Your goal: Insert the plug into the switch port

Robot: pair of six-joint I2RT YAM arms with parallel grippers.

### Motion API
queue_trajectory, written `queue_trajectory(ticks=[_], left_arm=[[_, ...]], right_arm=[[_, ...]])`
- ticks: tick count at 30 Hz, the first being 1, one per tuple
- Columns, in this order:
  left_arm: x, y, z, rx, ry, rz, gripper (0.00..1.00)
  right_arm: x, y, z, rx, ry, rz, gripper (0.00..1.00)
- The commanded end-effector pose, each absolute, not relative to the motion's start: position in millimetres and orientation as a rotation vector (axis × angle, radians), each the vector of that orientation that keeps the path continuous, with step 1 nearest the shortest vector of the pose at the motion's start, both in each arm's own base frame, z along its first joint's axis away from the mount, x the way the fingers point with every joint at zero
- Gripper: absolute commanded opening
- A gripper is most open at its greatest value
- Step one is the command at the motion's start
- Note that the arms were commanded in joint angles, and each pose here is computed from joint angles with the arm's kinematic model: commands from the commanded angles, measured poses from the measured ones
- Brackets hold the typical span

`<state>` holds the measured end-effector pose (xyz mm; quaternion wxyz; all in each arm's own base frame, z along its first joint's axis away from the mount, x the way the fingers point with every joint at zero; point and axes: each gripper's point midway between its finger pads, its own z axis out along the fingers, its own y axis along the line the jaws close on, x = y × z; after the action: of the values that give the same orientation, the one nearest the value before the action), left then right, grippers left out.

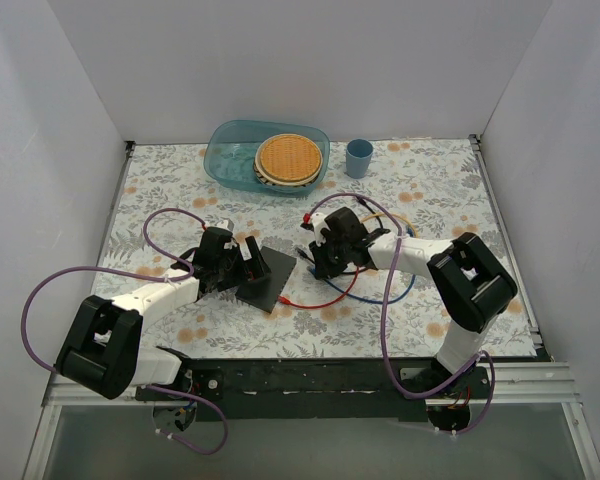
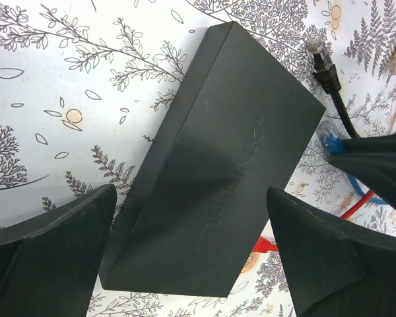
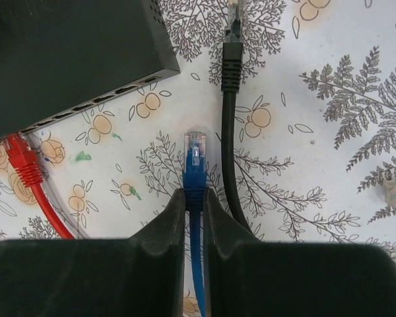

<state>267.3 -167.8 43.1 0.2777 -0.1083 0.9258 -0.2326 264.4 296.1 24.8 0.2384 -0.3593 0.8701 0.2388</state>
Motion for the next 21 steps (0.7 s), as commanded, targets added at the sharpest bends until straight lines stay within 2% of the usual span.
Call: queue_trajectory(ticks=[1, 3, 21], left_arm=[[264.5, -161.0, 43.2, -0.289, 2.483, -0.591, 0.98], [264.9, -161.2, 43.9, -0.291, 2.48, -0.593, 0.98], [268.4, -161.0, 48.5, -0.299, 2.455, -0.594, 0.98]], right_arm=[[262.4, 295.9, 16.4, -0.996, 2.42, 0.66, 0.07], [262.3, 293.3, 15.8, -0.997, 2.428, 0.643, 0.01], [257.5, 279.1, 56.0, -0.969, 2.265, 0.507, 0.01]])
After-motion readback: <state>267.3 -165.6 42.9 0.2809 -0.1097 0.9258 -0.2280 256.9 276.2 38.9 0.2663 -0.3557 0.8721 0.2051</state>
